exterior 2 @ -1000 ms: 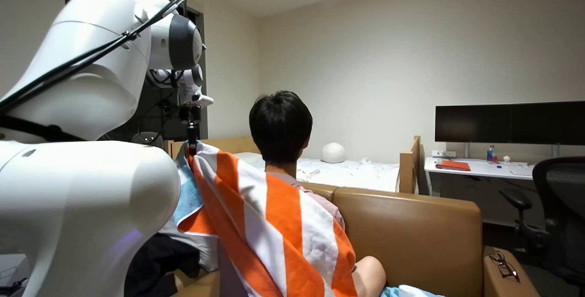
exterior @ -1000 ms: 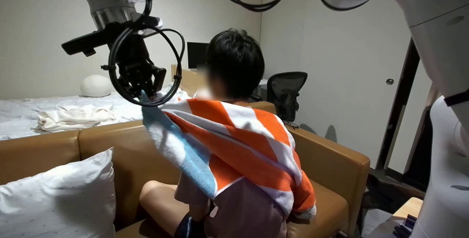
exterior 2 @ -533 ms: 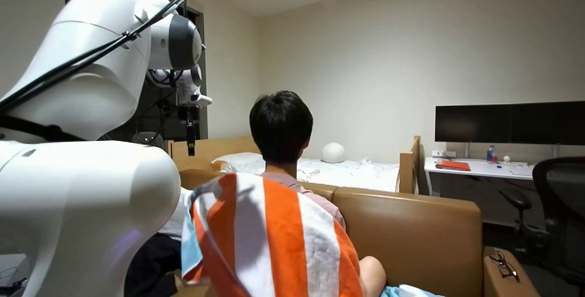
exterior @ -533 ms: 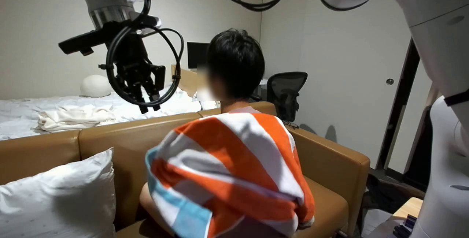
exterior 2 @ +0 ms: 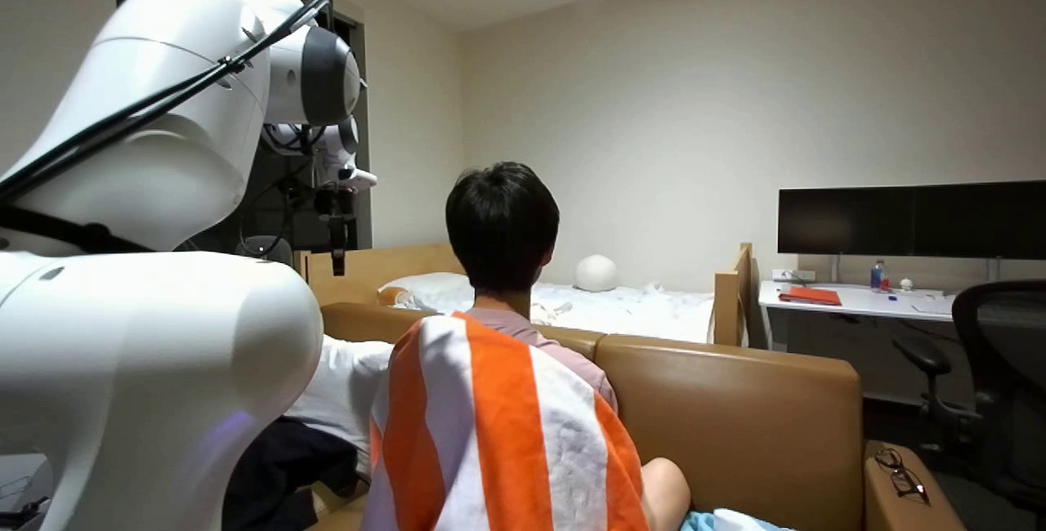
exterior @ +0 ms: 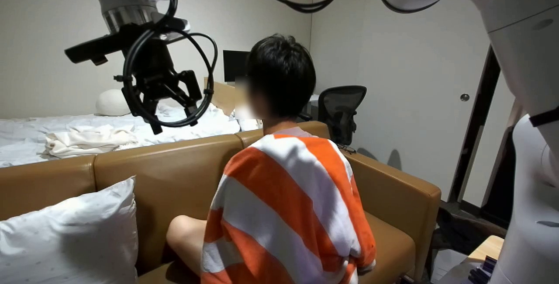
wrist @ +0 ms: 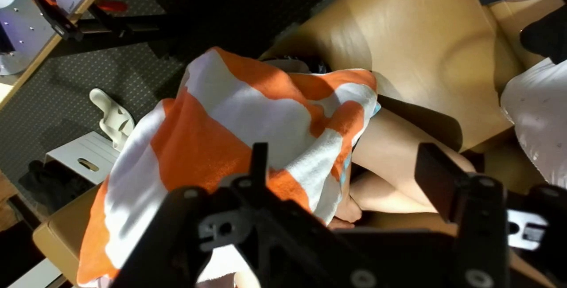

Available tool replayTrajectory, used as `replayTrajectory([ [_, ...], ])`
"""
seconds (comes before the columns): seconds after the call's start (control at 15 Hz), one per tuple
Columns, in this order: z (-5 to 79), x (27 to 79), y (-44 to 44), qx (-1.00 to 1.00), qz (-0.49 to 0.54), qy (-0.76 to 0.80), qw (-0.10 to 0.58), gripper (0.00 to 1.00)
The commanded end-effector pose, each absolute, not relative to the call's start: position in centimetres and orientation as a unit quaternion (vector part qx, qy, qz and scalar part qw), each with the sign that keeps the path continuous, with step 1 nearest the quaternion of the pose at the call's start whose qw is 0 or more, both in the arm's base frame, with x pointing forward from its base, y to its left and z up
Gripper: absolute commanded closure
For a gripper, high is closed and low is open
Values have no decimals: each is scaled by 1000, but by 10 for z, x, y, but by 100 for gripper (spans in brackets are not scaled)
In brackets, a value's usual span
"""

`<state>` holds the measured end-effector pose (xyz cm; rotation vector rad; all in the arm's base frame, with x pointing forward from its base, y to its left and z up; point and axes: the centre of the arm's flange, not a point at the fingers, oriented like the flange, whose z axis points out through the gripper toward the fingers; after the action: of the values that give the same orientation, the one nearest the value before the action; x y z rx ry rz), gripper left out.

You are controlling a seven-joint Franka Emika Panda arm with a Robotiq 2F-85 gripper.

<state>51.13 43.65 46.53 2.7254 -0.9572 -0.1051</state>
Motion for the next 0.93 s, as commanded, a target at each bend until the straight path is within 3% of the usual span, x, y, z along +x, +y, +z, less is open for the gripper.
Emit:
replayTrajectory([
  [0.0, 470, 513, 437, 940, -49, -320, 109, 0],
  [0.33, 474, 512, 446, 965, -45, -250, 60, 0],
  [0.4, 470, 513, 447, 953, -28, -287, 92, 0],
  [0.87, 473, 513, 452, 961, -27, -264, 74, 0],
])
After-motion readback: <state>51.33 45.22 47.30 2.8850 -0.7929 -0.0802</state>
